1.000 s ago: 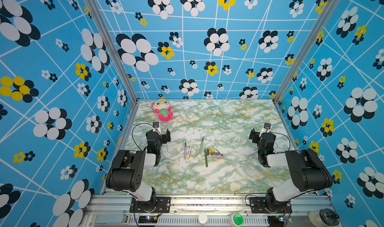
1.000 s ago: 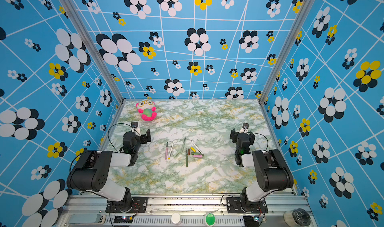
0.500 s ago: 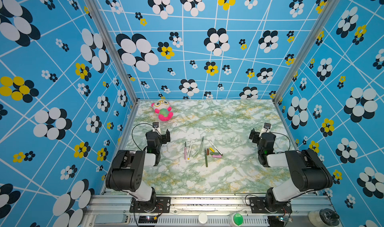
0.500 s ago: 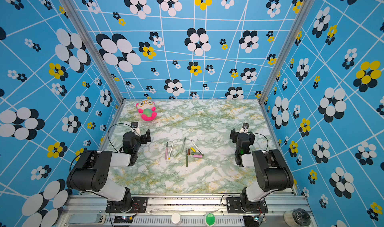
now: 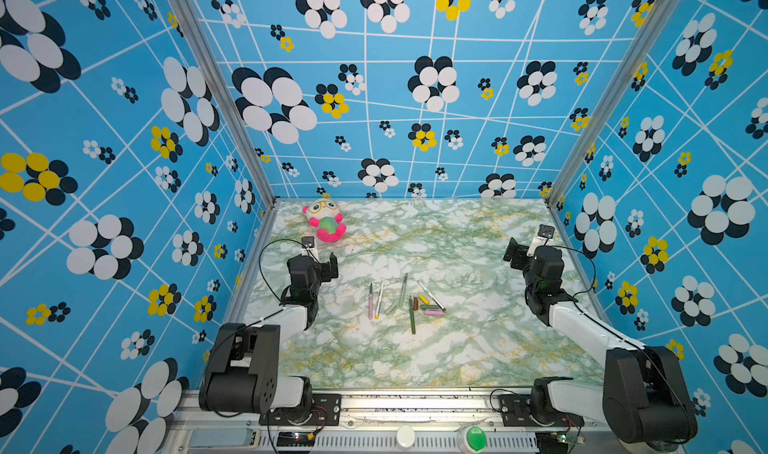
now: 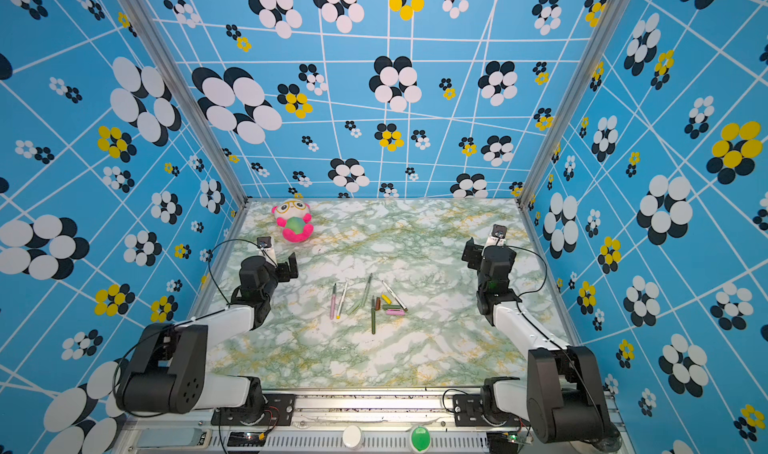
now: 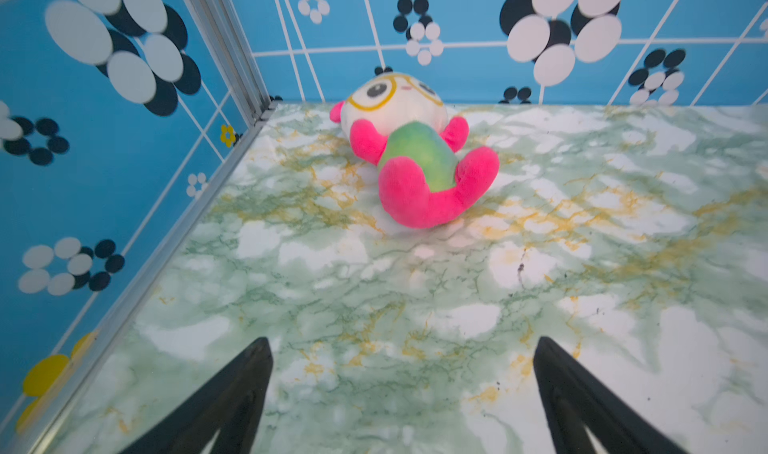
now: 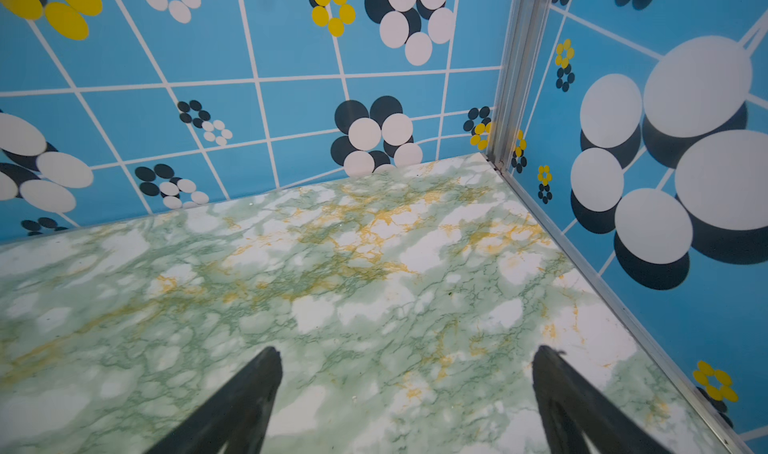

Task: Insert the pens into the pen caps
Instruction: 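Reach the right gripper to the green fountain pen while the left arm advances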

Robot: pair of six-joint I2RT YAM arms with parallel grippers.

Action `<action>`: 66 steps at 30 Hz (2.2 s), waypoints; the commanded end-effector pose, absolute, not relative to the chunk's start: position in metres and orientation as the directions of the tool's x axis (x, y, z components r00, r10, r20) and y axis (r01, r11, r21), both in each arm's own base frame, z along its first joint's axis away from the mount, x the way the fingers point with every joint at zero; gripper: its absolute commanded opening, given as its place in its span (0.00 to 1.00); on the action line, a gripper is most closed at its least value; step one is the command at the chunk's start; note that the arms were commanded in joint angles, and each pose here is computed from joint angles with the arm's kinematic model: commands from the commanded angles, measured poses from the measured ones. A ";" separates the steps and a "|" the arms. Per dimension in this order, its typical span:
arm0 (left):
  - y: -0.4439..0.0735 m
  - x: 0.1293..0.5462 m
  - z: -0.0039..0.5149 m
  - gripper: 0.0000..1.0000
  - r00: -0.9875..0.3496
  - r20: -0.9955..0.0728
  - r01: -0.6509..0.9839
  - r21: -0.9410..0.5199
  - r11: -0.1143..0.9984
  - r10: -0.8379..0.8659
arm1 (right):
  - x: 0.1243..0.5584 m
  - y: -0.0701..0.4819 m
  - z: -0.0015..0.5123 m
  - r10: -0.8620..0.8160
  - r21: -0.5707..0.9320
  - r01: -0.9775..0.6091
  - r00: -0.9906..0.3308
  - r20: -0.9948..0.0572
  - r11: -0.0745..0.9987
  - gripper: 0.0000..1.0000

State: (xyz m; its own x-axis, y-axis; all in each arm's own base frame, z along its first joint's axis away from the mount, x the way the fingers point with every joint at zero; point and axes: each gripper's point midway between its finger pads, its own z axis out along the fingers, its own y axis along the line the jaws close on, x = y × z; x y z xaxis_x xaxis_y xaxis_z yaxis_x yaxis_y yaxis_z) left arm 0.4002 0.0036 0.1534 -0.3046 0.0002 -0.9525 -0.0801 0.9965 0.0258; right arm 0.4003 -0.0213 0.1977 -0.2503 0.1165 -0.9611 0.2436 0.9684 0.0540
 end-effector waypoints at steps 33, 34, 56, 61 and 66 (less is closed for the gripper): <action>-0.209 0.286 0.192 0.90 -0.547 -0.780 0.523 -0.036 0.852 0.303 | 0.328 0.133 0.146 -0.094 0.054 -0.148 -0.830 -0.549 0.987 0.76; -0.204 0.285 0.193 0.90 -0.554 -0.779 0.501 -0.032 0.865 0.293 | 0.328 0.144 0.146 -0.114 0.058 -0.173 -0.832 -0.543 0.983 0.75; -0.112 0.273 0.193 0.95 -0.587 -0.801 0.171 -0.266 0.949 -0.119 | 0.339 0.325 0.084 -0.231 0.093 -0.275 -0.915 -0.330 0.957 0.61; -0.114 0.272 0.188 0.95 -0.590 -0.795 0.174 -0.292 0.940 -0.138 | 0.340 0.329 0.066 -0.238 0.078 -0.273 -0.924 -0.299 0.959 0.57; -0.116 0.275 0.188 0.95 -0.590 -0.796 0.179 -0.294 0.939 -0.137 | 0.341 0.332 0.052 -0.249 0.069 -0.278 -0.928 -0.276 0.958 0.54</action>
State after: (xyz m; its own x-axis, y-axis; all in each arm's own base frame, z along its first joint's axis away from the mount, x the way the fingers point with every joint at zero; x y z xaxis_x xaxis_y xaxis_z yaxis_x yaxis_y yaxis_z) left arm 0.2721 -0.1142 0.1864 -0.5945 -0.1153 -0.7958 0.1766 0.9468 -0.2691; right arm 0.3434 0.3295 0.0565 -0.9191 -0.2501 -0.3046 -0.2829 0.9567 0.0680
